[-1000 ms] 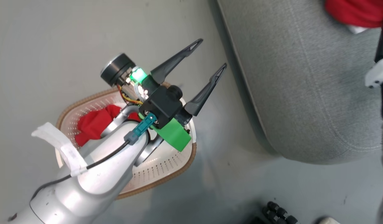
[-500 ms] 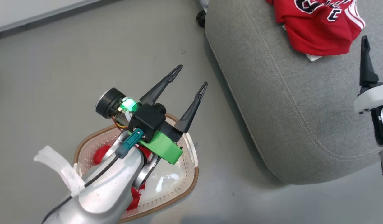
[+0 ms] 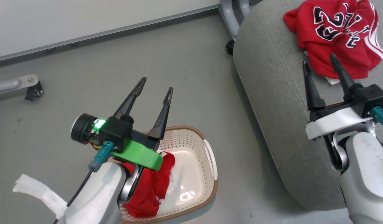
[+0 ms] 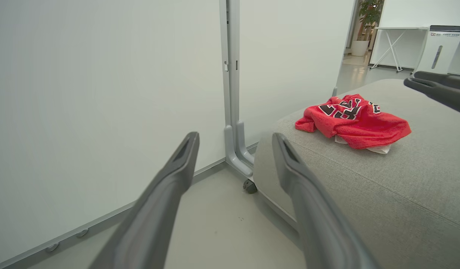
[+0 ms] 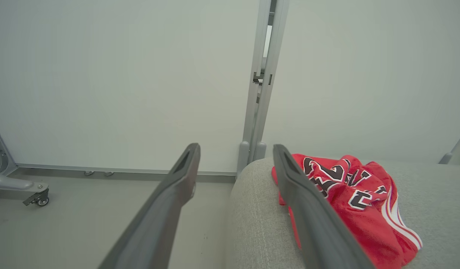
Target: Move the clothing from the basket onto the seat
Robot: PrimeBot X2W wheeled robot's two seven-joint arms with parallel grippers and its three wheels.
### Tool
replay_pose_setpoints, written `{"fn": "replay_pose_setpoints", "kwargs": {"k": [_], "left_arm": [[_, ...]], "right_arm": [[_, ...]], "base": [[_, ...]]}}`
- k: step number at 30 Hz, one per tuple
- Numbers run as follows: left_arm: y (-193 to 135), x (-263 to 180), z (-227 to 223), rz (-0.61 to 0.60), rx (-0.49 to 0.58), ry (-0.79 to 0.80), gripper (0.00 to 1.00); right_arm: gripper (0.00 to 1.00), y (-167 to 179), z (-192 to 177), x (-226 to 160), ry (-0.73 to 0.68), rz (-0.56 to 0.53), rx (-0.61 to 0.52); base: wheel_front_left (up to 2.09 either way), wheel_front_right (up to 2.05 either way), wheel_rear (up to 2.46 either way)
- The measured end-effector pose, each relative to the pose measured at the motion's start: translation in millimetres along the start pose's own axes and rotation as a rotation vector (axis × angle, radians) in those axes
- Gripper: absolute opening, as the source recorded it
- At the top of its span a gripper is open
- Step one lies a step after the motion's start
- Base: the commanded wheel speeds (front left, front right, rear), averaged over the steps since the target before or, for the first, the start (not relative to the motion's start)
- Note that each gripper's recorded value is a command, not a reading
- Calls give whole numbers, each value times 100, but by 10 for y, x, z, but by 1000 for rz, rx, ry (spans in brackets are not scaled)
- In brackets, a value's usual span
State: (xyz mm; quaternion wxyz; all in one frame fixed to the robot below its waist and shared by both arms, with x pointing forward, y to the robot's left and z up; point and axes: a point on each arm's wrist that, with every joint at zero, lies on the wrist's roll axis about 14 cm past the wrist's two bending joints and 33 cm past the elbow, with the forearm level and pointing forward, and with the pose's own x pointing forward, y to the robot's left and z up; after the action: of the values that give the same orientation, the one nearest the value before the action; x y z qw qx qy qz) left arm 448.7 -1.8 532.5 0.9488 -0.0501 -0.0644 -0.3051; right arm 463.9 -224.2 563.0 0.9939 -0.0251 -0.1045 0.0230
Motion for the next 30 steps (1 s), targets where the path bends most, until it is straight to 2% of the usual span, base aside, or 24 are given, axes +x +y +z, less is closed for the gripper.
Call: {"fn": "replay_pose_setpoints", "kwargs": {"k": [10, 15, 20, 30], "left_arm": [[785, -604, 195, 317, 35, -21, 100], [1074, -986, 235, 457, 48, -17, 100], [1212, -1327, 269, 557, 60, -15, 100], [1199, -1775, 248, 644, 77, 4, 100]], "right_arm": [[100, 709, 9, 33, -17, 138, 98], [100, 916, 90, -4, -38, 172, 124], [100, 1040, 166, -126, -53, 190, 137], [100, 1054, 159, -529, -34, 178, 146]], "base": [[0, 0, 0], [0, 0, 0], [0, 0, 0], [0, 0, 0]]}}
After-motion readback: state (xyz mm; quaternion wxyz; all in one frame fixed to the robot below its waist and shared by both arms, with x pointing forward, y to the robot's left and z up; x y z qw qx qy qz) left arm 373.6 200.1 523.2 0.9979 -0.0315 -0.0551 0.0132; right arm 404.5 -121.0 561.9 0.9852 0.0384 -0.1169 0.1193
